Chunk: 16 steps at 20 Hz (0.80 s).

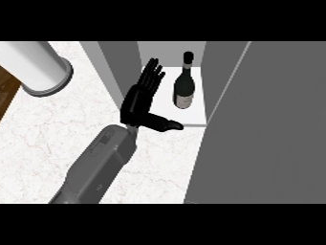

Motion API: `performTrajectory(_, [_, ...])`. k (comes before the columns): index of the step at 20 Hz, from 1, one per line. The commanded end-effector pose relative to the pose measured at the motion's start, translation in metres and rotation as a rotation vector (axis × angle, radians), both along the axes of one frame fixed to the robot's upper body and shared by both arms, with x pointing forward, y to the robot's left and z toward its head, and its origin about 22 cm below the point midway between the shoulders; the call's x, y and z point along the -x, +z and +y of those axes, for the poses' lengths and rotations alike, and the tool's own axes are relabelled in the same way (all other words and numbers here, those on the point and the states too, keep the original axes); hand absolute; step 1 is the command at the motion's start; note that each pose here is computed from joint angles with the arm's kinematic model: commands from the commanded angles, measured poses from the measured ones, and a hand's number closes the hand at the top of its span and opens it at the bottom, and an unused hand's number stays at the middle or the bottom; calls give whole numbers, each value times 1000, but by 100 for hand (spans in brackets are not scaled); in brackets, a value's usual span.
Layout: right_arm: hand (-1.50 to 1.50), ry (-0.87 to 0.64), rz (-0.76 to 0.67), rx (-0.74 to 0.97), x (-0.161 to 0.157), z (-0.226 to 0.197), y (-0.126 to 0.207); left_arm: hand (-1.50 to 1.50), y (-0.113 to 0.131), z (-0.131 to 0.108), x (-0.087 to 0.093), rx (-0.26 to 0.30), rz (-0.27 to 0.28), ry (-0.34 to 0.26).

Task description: Pick up the wine, place it into the cabinet and close the cabinet

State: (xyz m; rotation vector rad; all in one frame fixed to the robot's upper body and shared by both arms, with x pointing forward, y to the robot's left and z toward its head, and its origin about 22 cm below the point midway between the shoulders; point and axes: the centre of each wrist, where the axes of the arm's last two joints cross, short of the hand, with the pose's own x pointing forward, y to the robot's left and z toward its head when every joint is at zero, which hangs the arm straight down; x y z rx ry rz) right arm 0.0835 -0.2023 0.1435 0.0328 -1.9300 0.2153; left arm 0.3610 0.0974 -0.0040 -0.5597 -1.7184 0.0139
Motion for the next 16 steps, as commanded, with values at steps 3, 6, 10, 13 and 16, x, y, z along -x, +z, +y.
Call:
performTrajectory(3, [-150, 43, 3, -99, 27, -1, 43, -150, -10, 15, 44, 22, 4, -10])
performTrajectory(6, [-150, 27, 11, -107, 29, 5, 35, -150, -9, 16, 66, 63, 10, 19])
performTrajectory(10, [-150, 55, 5, -64, 27, -1, 42, -150, -13, 44, 93, 74, 43, 30])
performTrajectory(13, [-150, 118, 7, -25, 27, -2, 49, -150, -13, 73, 99, 97, 24, 9])
performTrajectory(16, [-150, 186, 14, -11, 25, -3, 46, -150, -19, 84, 118, 98, 25, 49])
